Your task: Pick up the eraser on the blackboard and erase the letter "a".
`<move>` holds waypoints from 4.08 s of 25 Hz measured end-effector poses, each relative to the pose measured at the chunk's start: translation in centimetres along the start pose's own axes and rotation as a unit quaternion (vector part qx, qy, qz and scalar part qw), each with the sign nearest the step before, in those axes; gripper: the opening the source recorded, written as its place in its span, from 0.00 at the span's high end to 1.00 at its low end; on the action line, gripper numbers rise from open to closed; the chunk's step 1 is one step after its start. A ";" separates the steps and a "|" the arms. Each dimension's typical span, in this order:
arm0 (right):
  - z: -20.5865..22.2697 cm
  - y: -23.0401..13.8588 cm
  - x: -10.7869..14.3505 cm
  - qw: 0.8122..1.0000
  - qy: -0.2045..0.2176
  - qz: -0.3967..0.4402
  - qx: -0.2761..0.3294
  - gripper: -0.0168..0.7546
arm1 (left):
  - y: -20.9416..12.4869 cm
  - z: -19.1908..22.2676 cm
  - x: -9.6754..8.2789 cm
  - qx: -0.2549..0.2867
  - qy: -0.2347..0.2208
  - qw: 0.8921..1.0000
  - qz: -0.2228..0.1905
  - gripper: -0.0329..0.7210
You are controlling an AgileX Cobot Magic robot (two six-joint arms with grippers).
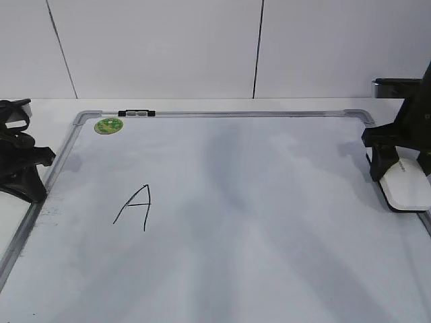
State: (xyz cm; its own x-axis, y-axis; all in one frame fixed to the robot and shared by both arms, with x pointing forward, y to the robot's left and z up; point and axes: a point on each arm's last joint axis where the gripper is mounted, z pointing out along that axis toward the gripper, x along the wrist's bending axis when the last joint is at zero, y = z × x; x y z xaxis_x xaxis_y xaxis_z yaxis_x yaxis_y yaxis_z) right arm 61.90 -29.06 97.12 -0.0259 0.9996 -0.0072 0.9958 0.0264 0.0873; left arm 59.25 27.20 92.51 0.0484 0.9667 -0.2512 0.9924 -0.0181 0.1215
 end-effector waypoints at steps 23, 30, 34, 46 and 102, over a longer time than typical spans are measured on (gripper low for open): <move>0.3 0.8 0.0 0.999 0.000 -0.008 -0.040 0.25 | 0.0 0.0 0.0 0.000 0.000 1.000 0.000 0.90; 0.8 1.0 0.0 0.999 0.000 -0.009 -0.041 0.25 | 0.0 0.0 0.0 0.000 0.000 1.000 0.000 0.90; 1.1 1.0 0.0 0.999 0.000 -0.011 -0.036 0.25 | 0.0 0.0 0.0 0.000 0.000 1.000 0.000 0.90; 2.1 1.1 0.2 1.000 0.009 -0.017 -0.024 0.17 | 0.0 0.0 0.0 0.000 0.000 1.000 0.000 0.90; -16.6 -10.6 0.1 0.990 0.006 -0.019 -0.142 0.21 | -7.7 -23.5 -5.9 -0.171 0.014 0.983 0.061 0.43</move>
State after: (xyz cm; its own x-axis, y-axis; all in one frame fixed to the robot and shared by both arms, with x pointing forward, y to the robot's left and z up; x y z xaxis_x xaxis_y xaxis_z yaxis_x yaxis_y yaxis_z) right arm 49.89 -29.17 112.77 -0.0662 0.9978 -0.0050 0.9295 0.0635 0.3634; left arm 48.62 27.59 115.65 0.1569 0.9696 -0.1879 0.8830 -0.0525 0.4664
